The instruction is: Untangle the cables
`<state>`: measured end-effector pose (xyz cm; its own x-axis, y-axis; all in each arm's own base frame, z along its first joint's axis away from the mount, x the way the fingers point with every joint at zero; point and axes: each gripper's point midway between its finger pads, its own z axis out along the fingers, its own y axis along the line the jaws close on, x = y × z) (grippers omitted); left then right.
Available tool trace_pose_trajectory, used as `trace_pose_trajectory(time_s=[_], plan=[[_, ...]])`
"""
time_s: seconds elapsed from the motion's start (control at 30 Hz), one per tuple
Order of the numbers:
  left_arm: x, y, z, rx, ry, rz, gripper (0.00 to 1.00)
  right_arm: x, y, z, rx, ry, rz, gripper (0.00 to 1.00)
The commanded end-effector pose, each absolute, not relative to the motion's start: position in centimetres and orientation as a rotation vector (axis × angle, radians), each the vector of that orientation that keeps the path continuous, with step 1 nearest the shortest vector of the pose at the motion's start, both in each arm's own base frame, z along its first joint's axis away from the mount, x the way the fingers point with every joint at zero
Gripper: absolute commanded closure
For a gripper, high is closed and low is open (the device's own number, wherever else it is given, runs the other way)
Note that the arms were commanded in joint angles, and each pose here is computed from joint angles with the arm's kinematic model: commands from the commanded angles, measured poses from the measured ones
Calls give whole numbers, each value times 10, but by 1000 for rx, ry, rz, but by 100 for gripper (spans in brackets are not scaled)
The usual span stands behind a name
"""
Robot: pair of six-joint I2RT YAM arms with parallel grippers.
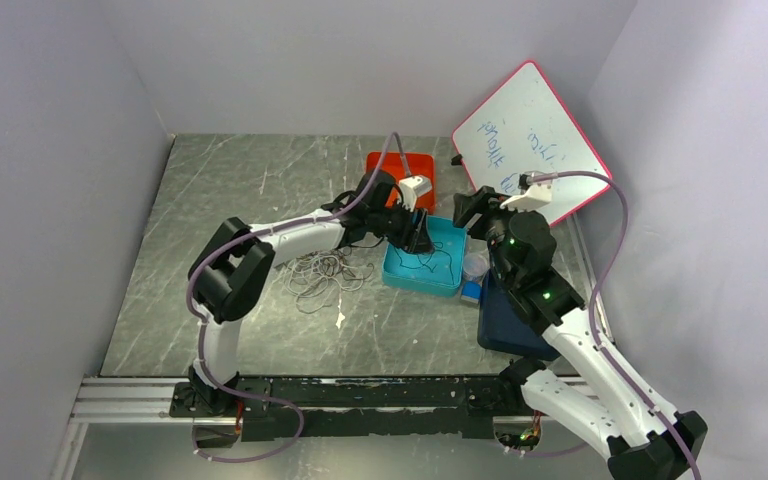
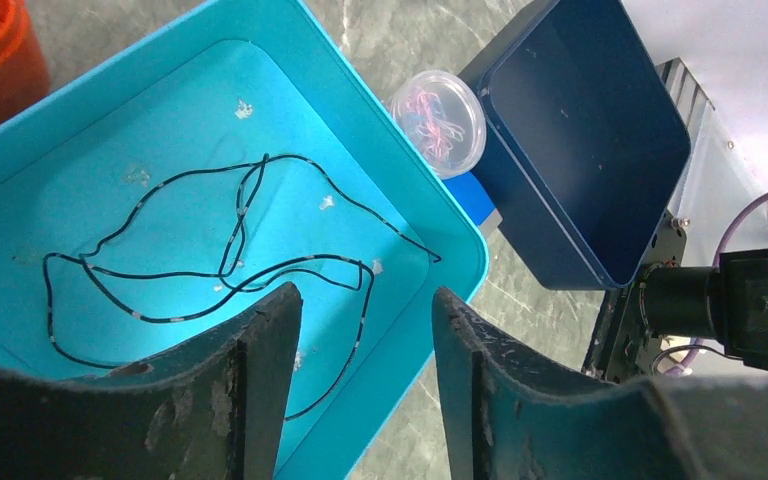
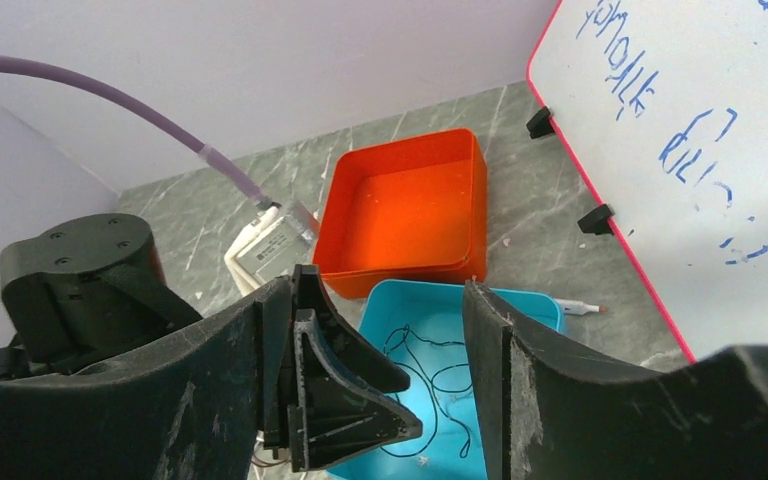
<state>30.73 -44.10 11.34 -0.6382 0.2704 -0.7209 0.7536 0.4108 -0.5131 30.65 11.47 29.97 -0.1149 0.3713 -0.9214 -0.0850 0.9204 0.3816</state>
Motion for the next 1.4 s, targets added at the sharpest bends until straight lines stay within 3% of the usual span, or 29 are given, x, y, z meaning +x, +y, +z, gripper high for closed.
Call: trace_pose_trajectory(time_s=[0.0, 0.47, 0.67, 0.8, 0.9, 1.37], plan=[[314, -435, 148, 838, 2044, -1135, 44, 309, 112, 298, 242, 1638, 387, 33], [345, -348, 179, 580, 2013, -959, 46, 327, 142, 228, 163, 1885, 388, 34], [356, -306, 176, 476, 2046, -855, 47, 337, 175, 187, 73, 2043, 529, 52], [359, -285, 173, 434, 2066, -815, 48, 338, 186, 159, 69, 2126, 595, 72], [362, -267, 167, 381, 2101, -742, 48, 339, 182, 141, 97, 2170, 598, 81], [361, -217, 150, 224, 2172, -598, 48, 351, 169, 67, 104, 2343, 536, 93]])
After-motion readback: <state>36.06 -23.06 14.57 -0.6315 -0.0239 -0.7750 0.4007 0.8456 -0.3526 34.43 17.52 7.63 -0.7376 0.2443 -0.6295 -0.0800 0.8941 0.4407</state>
